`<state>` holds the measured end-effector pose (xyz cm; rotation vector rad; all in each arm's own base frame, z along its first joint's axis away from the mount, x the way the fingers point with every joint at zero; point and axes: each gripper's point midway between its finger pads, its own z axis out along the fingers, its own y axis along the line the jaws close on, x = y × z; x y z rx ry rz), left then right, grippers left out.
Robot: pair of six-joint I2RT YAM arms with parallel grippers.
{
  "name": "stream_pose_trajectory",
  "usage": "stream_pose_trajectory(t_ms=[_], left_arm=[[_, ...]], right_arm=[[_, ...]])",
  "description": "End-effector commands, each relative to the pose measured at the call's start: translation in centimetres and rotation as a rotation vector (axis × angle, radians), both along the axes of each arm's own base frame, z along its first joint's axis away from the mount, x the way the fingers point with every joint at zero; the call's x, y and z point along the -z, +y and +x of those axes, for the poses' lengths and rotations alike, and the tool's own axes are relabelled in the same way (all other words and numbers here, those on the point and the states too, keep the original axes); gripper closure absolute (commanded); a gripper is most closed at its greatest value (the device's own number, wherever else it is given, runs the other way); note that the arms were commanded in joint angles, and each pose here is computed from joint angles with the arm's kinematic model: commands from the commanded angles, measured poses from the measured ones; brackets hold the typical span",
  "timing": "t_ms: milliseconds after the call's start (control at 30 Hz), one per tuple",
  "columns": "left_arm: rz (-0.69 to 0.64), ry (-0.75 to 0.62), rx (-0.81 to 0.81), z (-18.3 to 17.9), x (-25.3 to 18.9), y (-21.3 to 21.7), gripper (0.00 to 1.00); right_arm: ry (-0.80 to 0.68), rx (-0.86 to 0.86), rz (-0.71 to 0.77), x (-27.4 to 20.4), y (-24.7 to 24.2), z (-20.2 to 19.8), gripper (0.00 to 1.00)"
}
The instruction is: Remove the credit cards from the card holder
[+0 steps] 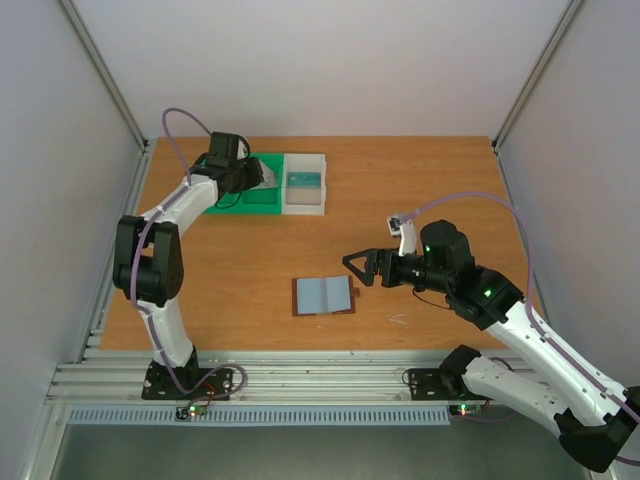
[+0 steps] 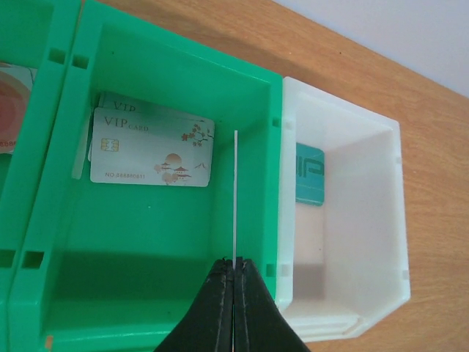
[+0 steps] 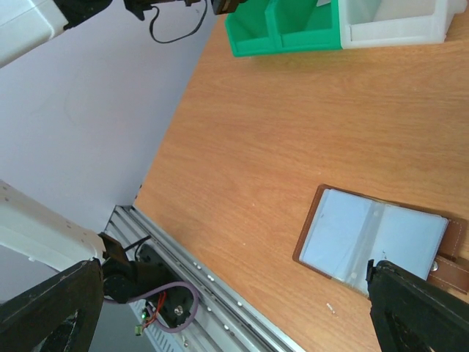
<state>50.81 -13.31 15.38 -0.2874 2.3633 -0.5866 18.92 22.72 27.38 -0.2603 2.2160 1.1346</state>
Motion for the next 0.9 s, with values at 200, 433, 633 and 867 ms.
stream_pose_trajectory(t_ms=[200, 433, 633, 867], left_arm=[[0.055, -0.051, -0.007, 3.5, 0.3, 0.5, 1.0], [0.085, -0.039, -0.008, 4.7, 1.1, 0.7, 1.0], [0.084, -0.033, -0.007, 5.3, 1.8, 0.6, 1.0], [0.088, -0.016, -0.009, 5.7, 3.0, 0.6, 1.0]], right_arm=[[-0.013, 0.015, 0.003, -1.0, 0.0, 0.4, 0.02], [-0.009, 0.021, -0.002, -1.0, -0.1, 0.5, 0.01], [-0.01, 0.025, -0.004, -1.0, -0.1, 0.6, 0.01], [-0.002, 0.028, -0.011, -0.8, 0.0, 0.7, 0.02]])
